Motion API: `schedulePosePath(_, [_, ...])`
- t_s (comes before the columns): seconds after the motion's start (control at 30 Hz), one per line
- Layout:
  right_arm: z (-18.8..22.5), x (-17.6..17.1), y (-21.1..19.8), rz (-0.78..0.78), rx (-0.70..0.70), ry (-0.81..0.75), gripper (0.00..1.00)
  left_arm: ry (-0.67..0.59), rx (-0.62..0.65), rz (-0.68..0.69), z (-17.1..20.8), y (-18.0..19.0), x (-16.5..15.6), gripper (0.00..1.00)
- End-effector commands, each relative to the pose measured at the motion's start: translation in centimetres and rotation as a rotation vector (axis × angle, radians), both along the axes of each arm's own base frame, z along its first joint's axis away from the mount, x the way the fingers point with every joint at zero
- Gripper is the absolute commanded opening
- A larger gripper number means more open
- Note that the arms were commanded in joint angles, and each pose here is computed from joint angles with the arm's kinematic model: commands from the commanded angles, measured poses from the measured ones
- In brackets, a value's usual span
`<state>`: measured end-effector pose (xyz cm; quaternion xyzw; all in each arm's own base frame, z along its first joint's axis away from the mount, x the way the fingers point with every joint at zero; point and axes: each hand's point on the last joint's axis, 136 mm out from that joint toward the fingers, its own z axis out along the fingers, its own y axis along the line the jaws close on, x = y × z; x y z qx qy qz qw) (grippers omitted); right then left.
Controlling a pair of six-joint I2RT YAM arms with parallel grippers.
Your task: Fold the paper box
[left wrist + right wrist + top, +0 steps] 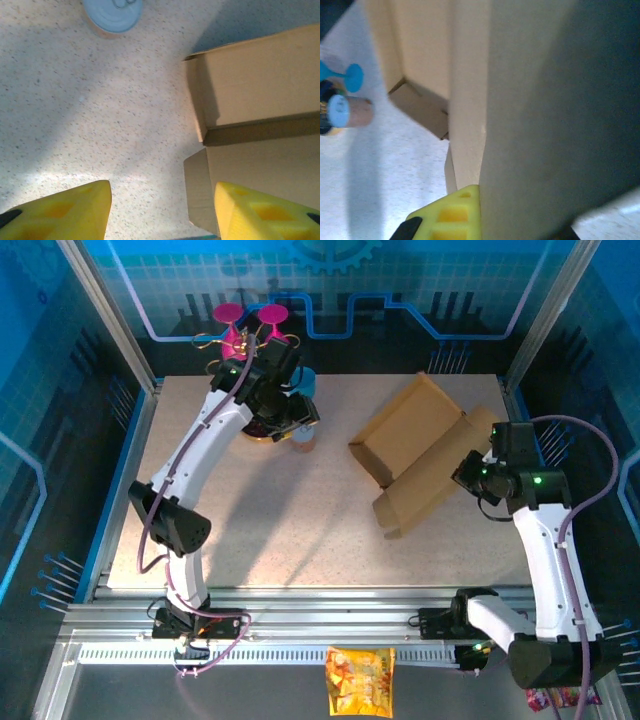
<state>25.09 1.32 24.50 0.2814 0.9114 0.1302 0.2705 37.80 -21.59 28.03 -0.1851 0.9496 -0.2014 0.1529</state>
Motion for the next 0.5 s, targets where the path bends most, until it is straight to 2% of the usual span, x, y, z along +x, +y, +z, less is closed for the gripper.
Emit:
schedulePosePath(0.0, [-1.0, -2.1, -1.3, 0.053, -0.094, 0.141, 0.0, -0.026, -0.032, -0.003, 1.7, 0.0, -1.0, 0.59])
schedulePosePath(0.2, [-1.1, 0.2, -3.9, 0.102, -0.239, 0.261, 0.0, -0.025, 0.045, -0.021, 1.1, 0.9, -0.9, 0.58])
schedulePosePath(0.37, [0.9, 3.6, -6.0, 0.174, -0.409, 0.25, 0.0, -0.036, 0.115, -0.035, 0.9, 2.1, -1.1, 0.58])
schedulePosePath(0.47, [2.3, 6.0, -5.7, 0.255, -0.505, 0.226, 0.0, -0.045, 0.142, -0.04, 0.9, 2.6, -1.2, 0.58])
